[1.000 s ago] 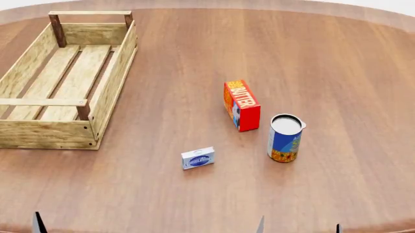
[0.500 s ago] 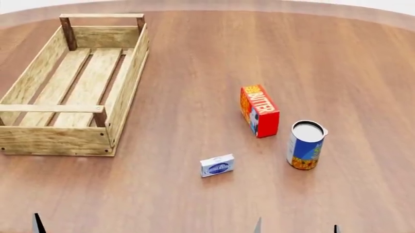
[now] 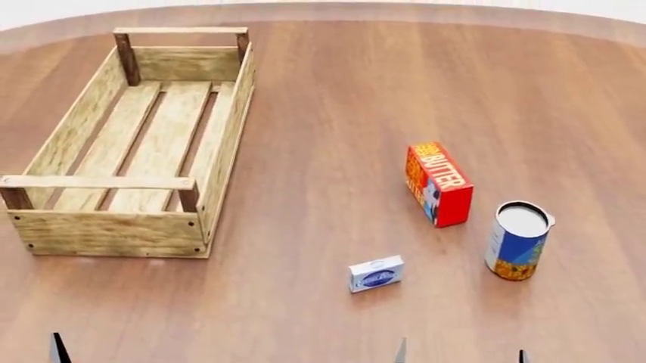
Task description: Pick up the cream cheese and put it in the tray.
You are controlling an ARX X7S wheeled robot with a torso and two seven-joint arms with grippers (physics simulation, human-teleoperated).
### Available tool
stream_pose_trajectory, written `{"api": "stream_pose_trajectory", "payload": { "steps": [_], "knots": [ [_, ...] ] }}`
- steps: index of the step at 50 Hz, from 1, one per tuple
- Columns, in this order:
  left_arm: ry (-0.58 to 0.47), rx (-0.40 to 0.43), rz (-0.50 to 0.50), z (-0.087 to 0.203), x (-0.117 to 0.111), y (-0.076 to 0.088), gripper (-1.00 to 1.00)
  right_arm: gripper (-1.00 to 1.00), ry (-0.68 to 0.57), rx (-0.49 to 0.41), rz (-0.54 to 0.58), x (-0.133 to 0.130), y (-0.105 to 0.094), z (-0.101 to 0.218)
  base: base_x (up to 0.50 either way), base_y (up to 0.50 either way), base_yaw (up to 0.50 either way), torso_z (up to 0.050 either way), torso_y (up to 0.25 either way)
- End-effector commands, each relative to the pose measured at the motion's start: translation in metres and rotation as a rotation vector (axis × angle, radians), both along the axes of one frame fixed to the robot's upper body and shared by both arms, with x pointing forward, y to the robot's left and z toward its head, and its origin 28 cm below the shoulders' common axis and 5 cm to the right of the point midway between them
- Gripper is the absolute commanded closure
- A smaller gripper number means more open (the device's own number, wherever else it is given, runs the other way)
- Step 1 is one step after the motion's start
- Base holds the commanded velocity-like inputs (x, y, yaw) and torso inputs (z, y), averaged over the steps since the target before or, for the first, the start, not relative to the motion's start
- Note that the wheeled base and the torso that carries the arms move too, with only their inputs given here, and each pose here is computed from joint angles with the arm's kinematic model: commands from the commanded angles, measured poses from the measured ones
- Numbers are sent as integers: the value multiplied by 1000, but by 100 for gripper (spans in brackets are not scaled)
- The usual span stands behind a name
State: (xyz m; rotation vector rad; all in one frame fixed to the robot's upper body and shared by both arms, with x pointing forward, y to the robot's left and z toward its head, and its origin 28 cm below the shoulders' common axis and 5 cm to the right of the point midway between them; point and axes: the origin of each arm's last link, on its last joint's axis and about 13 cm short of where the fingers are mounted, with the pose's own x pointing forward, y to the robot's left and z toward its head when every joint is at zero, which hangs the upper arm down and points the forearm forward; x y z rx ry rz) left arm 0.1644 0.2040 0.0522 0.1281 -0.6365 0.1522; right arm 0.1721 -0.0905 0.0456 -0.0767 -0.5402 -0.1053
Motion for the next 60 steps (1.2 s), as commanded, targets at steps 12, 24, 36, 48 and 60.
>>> {"api": "stream_pose_trajectory", "payload": {
  "steps": [12,24,36,48,60],
  "knots": [
    [2,0,1,0,0,0,-100,-100,6,2,2,0,1,-1,98,156,0,0,0],
    [3,0,0,-1,0,0,-100,-100,5,-2,-2,1,1,-1,100,155,0,0,0],
    [3,4,2,-1,1,0,-100,-100,11,-5,-2,1,1,-2,99,154,0,0,0],
    [2,9,6,-1,1,0,-100,-100,14,-15,-5,2,2,-1,100,155,0,0,0],
    [0,9,10,-1,1,0,-100,-100,15,-15,-7,2,2,-1,104,159,0,0,0]
  ]
}}
